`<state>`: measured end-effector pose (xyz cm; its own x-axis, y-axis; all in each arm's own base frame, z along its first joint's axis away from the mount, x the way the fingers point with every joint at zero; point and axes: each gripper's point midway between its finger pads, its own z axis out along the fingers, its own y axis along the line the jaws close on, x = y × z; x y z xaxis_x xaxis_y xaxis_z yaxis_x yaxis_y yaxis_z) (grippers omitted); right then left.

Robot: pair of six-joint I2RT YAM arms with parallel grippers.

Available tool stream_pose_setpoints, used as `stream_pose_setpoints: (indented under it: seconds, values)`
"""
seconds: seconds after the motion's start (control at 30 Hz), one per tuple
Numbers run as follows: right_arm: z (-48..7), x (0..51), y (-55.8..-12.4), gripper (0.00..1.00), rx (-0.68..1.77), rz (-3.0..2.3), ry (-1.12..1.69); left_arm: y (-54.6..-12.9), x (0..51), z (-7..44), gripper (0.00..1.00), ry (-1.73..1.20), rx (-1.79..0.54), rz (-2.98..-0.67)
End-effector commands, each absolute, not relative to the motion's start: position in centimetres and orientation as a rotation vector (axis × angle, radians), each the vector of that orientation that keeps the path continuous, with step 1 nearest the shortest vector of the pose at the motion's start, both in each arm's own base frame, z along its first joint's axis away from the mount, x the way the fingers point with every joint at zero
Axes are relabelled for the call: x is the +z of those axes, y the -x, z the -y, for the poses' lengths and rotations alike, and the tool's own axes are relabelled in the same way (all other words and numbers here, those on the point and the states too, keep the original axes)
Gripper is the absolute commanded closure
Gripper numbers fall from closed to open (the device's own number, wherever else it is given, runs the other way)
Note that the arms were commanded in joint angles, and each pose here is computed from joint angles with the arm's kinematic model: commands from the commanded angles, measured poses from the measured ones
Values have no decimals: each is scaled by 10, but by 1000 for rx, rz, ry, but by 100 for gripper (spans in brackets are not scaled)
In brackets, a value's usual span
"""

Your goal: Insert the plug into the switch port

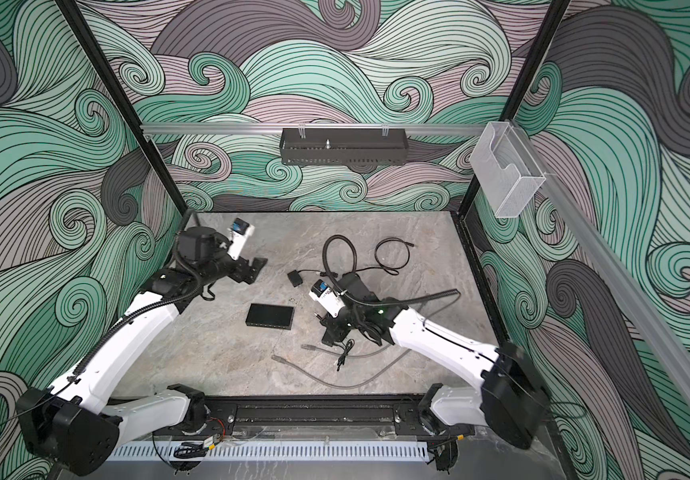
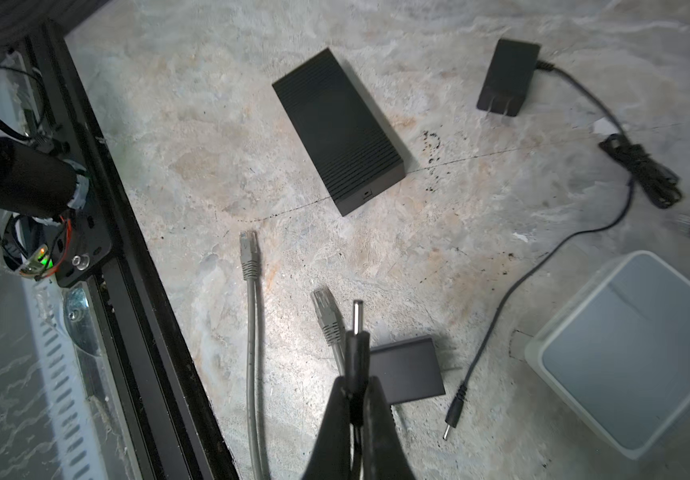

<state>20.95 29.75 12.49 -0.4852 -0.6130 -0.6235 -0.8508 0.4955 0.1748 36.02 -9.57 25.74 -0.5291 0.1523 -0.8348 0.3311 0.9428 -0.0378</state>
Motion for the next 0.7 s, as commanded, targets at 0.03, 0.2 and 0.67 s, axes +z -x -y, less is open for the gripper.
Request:
stream_pose_setpoints:
  seconds: [0.03, 0.2, 0.67]
  values:
    - [-310, 92, -202, 100, 662, -2335, 1382, -340, 175, 62, 21, 472, -651, -2458]
    - [-325, 60, -214, 100, 618, -2397, 1477, -325, 120, 59, 23, 689, -735, -2587]
    - [-364, 22, -225, 100, 576, -2396, 1612, -326, 73, 58, 27, 806, -791, -2725]
